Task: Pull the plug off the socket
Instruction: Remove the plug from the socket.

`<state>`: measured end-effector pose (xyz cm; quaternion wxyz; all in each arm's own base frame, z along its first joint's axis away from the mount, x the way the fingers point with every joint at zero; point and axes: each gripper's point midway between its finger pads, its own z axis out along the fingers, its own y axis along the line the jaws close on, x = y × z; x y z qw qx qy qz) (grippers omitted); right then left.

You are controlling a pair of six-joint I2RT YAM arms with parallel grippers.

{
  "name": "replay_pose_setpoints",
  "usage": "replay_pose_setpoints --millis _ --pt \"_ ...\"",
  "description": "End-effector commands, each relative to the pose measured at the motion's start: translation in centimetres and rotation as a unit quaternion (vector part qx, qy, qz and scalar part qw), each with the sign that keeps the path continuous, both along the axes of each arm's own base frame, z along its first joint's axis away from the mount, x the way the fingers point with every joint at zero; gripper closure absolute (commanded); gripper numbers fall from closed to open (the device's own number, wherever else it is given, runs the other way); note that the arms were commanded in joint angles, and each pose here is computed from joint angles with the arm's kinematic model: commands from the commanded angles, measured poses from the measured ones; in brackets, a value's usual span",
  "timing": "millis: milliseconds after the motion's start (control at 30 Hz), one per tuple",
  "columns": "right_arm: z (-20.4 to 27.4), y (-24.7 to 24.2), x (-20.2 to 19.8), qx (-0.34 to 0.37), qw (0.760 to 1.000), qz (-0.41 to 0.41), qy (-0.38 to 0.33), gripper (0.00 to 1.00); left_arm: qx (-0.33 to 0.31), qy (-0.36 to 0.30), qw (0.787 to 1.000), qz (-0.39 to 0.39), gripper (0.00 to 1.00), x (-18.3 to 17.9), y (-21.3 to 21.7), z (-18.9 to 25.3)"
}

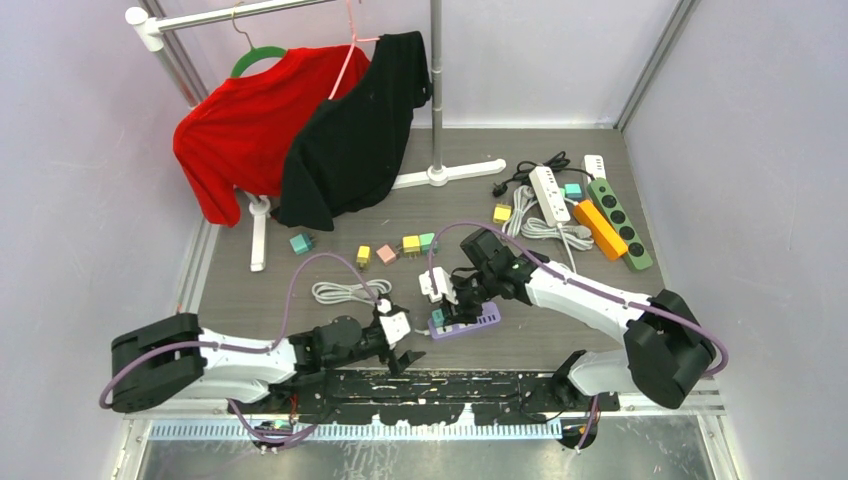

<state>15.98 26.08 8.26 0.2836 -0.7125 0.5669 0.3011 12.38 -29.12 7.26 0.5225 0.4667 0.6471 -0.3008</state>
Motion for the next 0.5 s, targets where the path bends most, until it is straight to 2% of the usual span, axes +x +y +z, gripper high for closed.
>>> replay_pose_setpoints --millis 0,233,333,467 --pt "0.4 0.7 0.2 0.015 1.0 0.01 -0.006 0.59 -0.072 -0.043 0.996 -0.004 0.0 1.1 -2.9 4.1" --pt "0.9 0.1 0.3 0.012 1.0 0.014 -0.01 0.87 -0.082 -0.041 0.996 -0.003 0.02 1.6 -4.5 2.9" --pt "1.3 0.0 0.2 0.022 1.0 0.01 0.004 0.96 -0.076 -0.031 0.997 -0.009 0.05 1.7 -5.4 2.3" --pt "1.6 -0.1 -0.2 0.031 0.999 0.012 0.022 0.99 -0.075 -0.027 0.997 -0.003 0.09 2.1 -6.1 1.7"
